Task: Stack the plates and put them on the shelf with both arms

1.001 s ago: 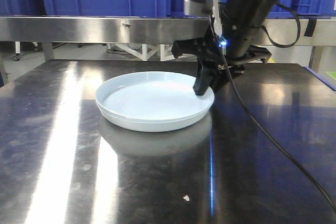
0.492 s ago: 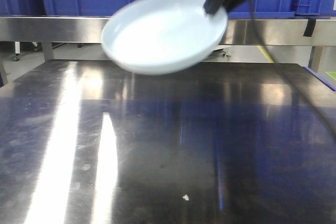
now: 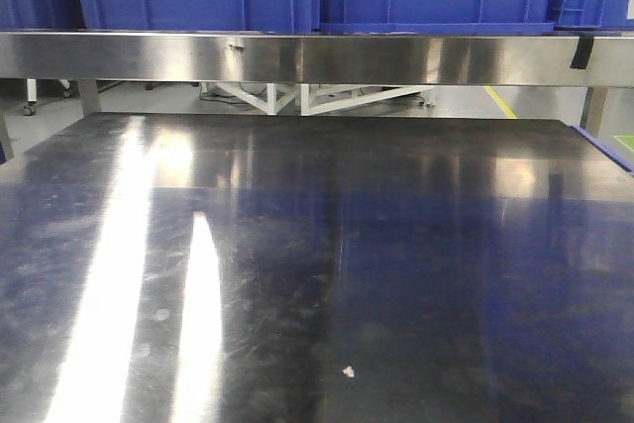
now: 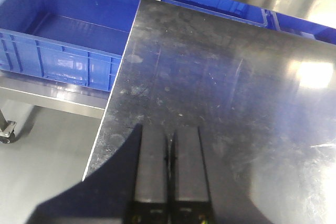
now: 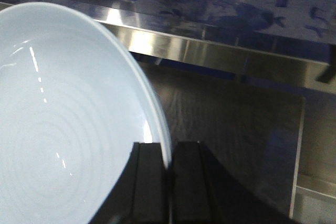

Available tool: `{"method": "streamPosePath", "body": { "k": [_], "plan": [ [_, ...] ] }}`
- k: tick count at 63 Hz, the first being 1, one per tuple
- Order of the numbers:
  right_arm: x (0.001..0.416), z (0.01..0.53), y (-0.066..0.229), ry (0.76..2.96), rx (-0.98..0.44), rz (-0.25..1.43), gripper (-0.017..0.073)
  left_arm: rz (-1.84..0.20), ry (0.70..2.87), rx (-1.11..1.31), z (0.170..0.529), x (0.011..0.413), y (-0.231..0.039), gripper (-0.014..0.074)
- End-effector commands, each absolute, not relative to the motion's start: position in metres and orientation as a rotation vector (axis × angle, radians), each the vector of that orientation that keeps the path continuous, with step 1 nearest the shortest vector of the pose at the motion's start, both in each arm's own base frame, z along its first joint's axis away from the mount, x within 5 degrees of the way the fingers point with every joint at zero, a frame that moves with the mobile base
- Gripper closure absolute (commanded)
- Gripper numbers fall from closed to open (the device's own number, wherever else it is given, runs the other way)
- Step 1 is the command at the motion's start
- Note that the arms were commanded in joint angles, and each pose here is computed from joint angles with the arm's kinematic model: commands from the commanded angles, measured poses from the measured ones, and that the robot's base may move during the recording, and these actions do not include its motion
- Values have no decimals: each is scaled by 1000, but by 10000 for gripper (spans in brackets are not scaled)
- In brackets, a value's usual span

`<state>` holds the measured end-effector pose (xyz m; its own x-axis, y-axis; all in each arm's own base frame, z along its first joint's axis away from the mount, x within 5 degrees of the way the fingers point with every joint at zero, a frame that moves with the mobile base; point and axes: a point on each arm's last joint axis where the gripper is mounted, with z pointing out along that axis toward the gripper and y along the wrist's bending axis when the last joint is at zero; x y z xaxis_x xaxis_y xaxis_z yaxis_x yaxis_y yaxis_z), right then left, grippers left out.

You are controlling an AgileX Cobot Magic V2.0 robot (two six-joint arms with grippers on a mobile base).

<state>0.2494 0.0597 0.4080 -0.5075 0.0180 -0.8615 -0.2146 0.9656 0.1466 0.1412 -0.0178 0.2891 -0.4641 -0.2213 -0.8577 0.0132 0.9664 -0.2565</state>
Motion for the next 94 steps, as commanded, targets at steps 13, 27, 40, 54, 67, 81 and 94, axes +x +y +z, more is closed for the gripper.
{"method": "streamPosePath", "body": {
  "k": [13,27,40,54,67,81,94],
  "plan": [
    [177,392,29,1909,-45,242,508,-294,1932,-147,305,144,-19,491],
    [142,355,19,1885,-1,213,508,-294,1932,-147,305,144,-19,491],
    [135,346,18,1879,1,213,510,-294,1932,-147,305,144,-19,491],
    [135,347,18,1860,3,213,511,-294,1932,-147,305,144,-19,491],
    [135,347,18,1868,3,213,511,-294,1932,-147,305,144,-19,491],
    [135,347,18,1870,2,213,511,-294,1932,-147,305,144,-19,491],
    [135,347,18,1870,2,213,511,-294,1932,-147,305,144,-19,491]
  ]
}}
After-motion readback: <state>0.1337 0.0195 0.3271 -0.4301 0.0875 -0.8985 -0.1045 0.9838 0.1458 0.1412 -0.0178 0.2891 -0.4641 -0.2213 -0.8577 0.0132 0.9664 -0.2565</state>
